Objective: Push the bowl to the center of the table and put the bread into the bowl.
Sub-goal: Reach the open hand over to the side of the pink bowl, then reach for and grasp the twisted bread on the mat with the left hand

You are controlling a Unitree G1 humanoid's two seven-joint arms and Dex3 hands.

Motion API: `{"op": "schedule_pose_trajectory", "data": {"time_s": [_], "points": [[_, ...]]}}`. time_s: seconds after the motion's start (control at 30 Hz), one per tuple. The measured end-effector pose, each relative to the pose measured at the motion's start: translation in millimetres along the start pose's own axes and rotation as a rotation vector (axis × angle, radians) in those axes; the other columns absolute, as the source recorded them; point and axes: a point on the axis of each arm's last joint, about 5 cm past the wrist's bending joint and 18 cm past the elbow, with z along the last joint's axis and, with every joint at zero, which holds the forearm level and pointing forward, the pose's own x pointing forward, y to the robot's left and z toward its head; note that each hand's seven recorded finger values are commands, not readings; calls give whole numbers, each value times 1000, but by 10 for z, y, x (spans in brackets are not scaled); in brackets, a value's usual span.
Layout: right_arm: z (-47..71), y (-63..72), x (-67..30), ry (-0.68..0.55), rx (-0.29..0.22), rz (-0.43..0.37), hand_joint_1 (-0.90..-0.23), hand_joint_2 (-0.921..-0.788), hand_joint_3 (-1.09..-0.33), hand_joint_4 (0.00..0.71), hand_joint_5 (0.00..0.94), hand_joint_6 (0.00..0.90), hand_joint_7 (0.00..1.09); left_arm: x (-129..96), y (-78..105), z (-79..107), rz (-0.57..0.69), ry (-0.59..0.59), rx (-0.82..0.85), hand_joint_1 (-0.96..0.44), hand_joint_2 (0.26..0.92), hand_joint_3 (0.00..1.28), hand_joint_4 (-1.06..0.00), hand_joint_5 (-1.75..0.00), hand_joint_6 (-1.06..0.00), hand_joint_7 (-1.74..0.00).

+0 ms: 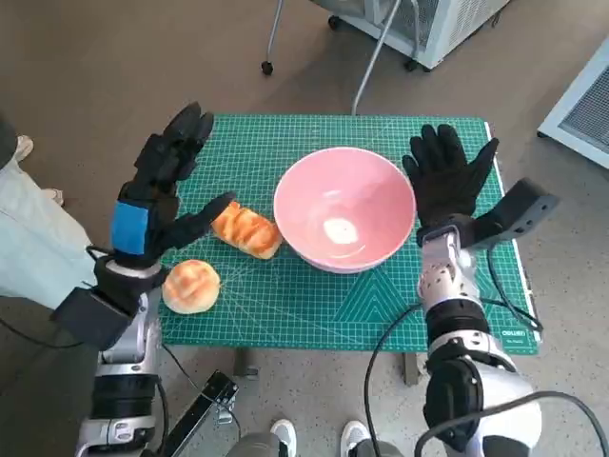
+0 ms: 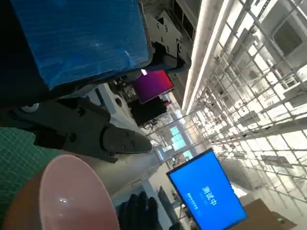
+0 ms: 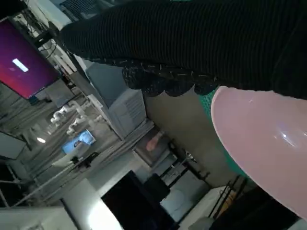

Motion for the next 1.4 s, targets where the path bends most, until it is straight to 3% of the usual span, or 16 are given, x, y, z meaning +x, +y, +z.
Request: {"op": "schedule_pose_trajectory", "data": {"time_s": [0.23,0.37,0.5,0.6,0.8,0.93,1.1,1.4], "points": [[262,-23,49,-144,-304,95,-559,-921,-862,159,16,-1,455,-21,252,13,-118,68,262,-323,921,171,-308,0,-277,-126],[452,-37,62,-265,-451,159,-621,-921,-825,186,16,-1,522,30,454,70,-220,122,443,-323,909,80,-180,1,-212,-74],[645,25,53,-440,-556,292,-635,-921,-807,211,19,-1,591,162,654,187,-352,188,614,-297,874,18,-76,0,-176,-41],[759,90,26,-562,-618,397,-637,-921,-802,223,22,-1,576,297,747,286,-419,217,694,-274,850,6,-44,0,-173,-35],[844,170,-59,-708,-706,580,-663,-921,-787,228,21,-1,515,524,767,400,-522,229,792,-256,812,0,-54,-11,-221,-53],[860,168,-115,-752,-723,656,-659,-921,-782,224,18,-1,523,628,701,386,-606,221,832,-248,795,0,-108,-32,-280,-79],[885,146,-176,-788,-731,697,-661,-921,-782,221,16,-1,560,700,612,316,-724,212,873,-252,772,0,-180,-33,-343,-98],[948,115,-247,-832,-753,709,-658,-921,-788,219,15,-1,582,794,471,162,-952,263,1015,-254,750,0,-202,-12,-361,-90]]}}
